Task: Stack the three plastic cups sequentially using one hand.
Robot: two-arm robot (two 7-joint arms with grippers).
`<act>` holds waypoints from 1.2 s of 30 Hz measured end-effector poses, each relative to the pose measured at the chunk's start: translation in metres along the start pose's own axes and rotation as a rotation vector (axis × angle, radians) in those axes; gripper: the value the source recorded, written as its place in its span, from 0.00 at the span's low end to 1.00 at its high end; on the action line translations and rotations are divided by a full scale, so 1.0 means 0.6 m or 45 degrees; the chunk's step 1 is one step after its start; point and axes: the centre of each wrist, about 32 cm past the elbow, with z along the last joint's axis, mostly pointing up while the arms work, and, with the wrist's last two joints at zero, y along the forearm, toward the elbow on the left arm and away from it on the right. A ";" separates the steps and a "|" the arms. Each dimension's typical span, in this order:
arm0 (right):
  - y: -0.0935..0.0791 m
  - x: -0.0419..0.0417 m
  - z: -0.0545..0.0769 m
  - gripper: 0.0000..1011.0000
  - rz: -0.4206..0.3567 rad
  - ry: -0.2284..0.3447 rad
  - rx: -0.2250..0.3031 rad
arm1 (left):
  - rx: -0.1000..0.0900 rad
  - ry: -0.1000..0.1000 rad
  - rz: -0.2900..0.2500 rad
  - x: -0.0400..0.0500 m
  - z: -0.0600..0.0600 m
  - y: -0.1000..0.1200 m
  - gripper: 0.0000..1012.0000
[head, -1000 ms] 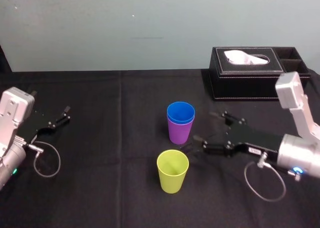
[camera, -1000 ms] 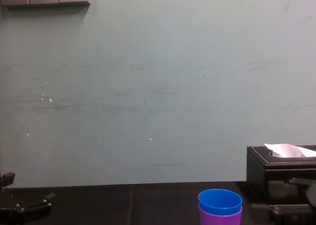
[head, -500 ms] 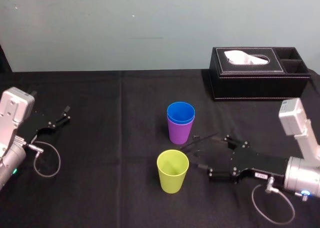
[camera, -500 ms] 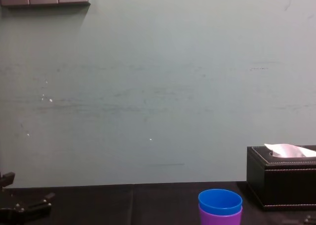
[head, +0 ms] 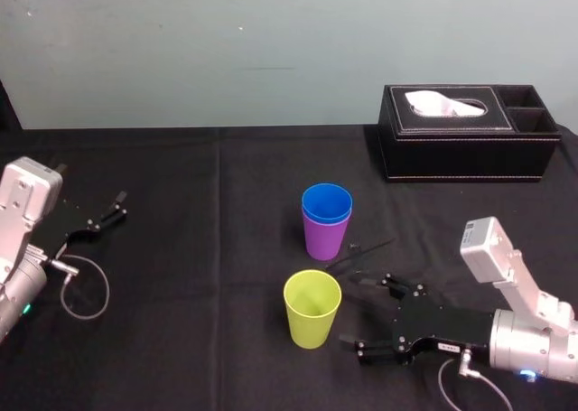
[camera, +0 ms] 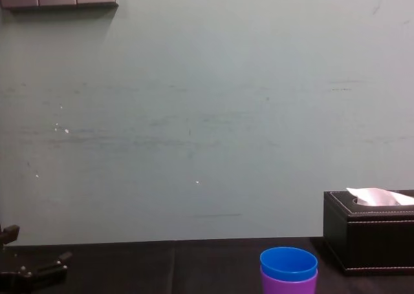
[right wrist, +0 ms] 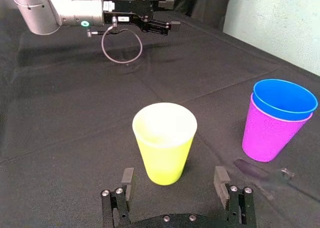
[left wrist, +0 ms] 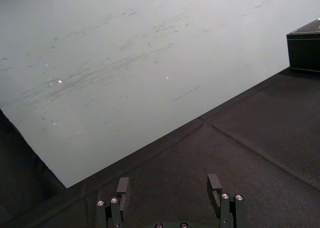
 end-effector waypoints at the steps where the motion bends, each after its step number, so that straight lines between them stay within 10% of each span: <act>1: 0.001 0.000 0.000 0.99 0.000 -0.003 -0.002 | 0.000 0.000 0.000 0.000 0.000 0.000 1.00; 36: 0.037 -0.005 0.009 0.99 0.053 -0.014 0.027 | 0.000 0.000 0.000 0.000 0.000 0.000 1.00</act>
